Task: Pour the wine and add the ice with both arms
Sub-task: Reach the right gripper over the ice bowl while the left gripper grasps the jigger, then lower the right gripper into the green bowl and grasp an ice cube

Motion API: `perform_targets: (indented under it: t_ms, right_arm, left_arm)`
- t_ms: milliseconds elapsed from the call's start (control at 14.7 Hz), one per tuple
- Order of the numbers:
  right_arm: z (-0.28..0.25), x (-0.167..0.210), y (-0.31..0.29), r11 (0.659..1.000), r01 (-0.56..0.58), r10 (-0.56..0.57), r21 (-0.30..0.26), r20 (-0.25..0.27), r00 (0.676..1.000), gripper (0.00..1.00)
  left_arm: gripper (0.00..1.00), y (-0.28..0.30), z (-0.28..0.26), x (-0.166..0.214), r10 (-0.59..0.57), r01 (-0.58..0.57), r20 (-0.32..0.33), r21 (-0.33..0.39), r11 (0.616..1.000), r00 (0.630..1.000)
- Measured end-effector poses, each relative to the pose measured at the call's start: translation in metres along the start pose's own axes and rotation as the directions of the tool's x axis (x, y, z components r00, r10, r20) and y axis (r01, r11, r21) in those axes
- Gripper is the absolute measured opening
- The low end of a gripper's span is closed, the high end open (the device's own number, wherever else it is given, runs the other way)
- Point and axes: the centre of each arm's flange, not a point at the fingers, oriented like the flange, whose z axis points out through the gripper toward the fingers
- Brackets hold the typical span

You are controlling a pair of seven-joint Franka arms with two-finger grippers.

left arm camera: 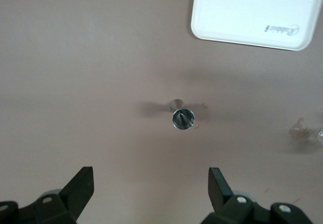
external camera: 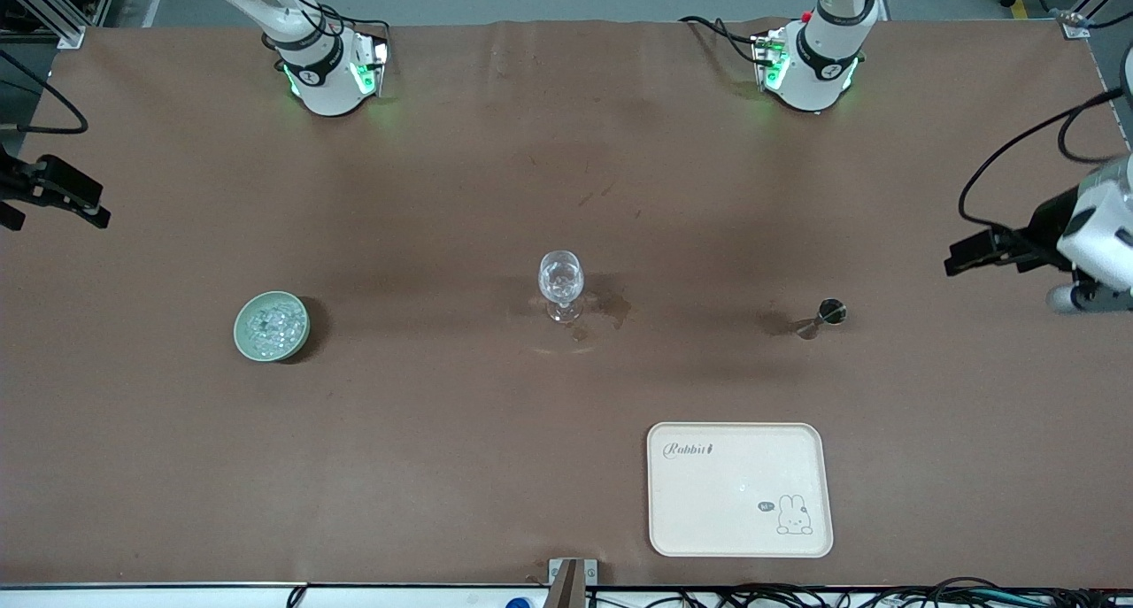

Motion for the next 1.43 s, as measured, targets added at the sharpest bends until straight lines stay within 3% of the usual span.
perform_targets:
  t_ms: [136,340,544,816,1020,1429]
  right_arm:
    - [0.021,0.007,0.006,1.0,-0.009,0.009,-0.001,0.003,1.0,1.0]
    - [0.062,0.016,0.009,1.0,-0.011,0.011,-0.002,0.022,1.0,0.98]
    - [0.115,0.022,0.011,1.0,-0.013,0.013,-0.002,0.03,0.999,0.98]
    - [0.199,0.012,0.018,1.0,-0.025,0.025,-0.004,0.009,1.0,0.97]
    - [0.244,-0.001,0.016,1.0,-0.024,0.024,-0.002,0.033,0.999,0.97]
    - [0.301,0.002,0.014,1.0,-0.022,0.022,-0.003,0.055,0.998,0.95]
  left_arm:
    - [1.0,-0.01,0.027,0.013,-0.123,0.126,0.058,-0.053,0.991,0.991]
    - [1.0,-0.018,0.063,0.029,-0.296,0.313,0.144,-0.109,0.944,0.944]
    - [1.0,-0.047,0.109,0.045,-0.413,0.475,0.286,-0.2,0.857,0.865]
    - [1.0,-0.104,0.191,0.059,-0.471,0.64,0.485,-0.277,0.716,0.737]
    - [0.96,-0.12,0.243,0.063,-0.472,0.721,0.594,-0.29,0.63,0.651]
    - [0.89,-0.121,0.329,0.065,-0.501,0.853,0.735,-0.202,0.482,0.457]
